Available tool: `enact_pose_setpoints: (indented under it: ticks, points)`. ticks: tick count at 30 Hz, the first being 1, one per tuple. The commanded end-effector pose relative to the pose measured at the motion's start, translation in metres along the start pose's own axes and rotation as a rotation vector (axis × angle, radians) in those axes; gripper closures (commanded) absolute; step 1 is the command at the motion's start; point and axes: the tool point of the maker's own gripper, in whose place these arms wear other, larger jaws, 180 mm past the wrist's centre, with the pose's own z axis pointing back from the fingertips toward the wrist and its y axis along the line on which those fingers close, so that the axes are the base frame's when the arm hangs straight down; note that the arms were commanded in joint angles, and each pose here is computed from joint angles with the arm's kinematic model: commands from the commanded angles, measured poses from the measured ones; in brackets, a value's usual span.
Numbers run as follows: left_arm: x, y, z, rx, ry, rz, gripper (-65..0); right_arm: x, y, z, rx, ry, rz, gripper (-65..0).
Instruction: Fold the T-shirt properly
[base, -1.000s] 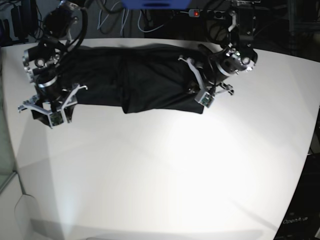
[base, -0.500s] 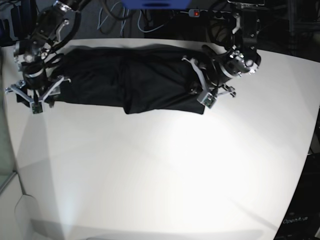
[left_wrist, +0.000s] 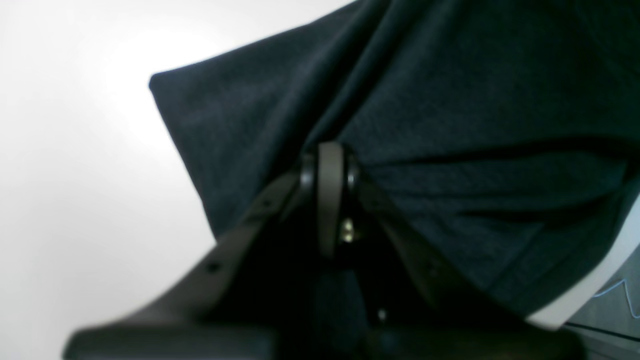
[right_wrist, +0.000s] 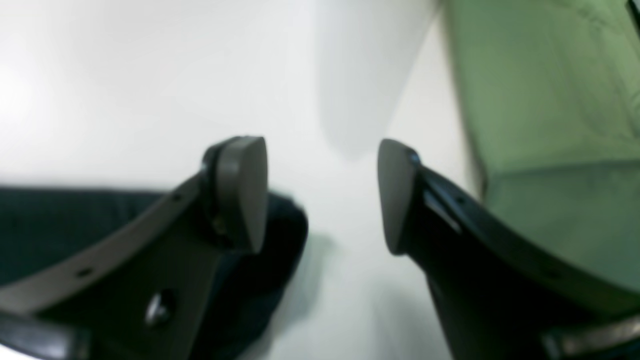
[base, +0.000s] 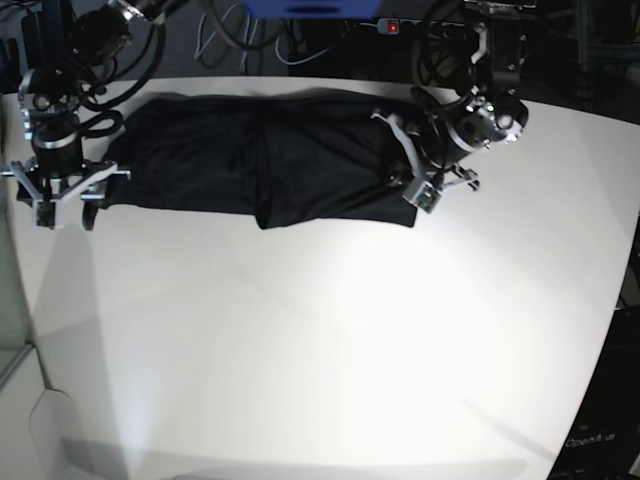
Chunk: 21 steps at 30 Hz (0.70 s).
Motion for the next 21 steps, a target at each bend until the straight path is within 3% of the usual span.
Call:
enact_pose_setpoints:
  ticks: [1, 5, 11, 21]
  points:
    - [0.000, 0.003, 0.002, 0.012, 0.014, -0.016, 0.0, 0.018, -0.003, 0.003, -0.003, -0.061, -0.024, -35.6]
    - [0.000, 0.004, 0.002, 0.013, 0.014, -0.018, 0.0, 0.027, 0.003, 0.007, 0.039, -0.039, -0.116, -35.6]
    - [-0.013, 0.029, 0.008, 0.072, 0.031, 0.035, 0.0, 0.004, -0.002, 0.007, 0.059, 0.137, -0.242, -35.6]
    - [-0.018, 0.048, 0.017, 0.108, 0.045, 0.029, 0.0, -0.025, 0.002, 0.009, 0.083, 0.369, -0.278, -35.6]
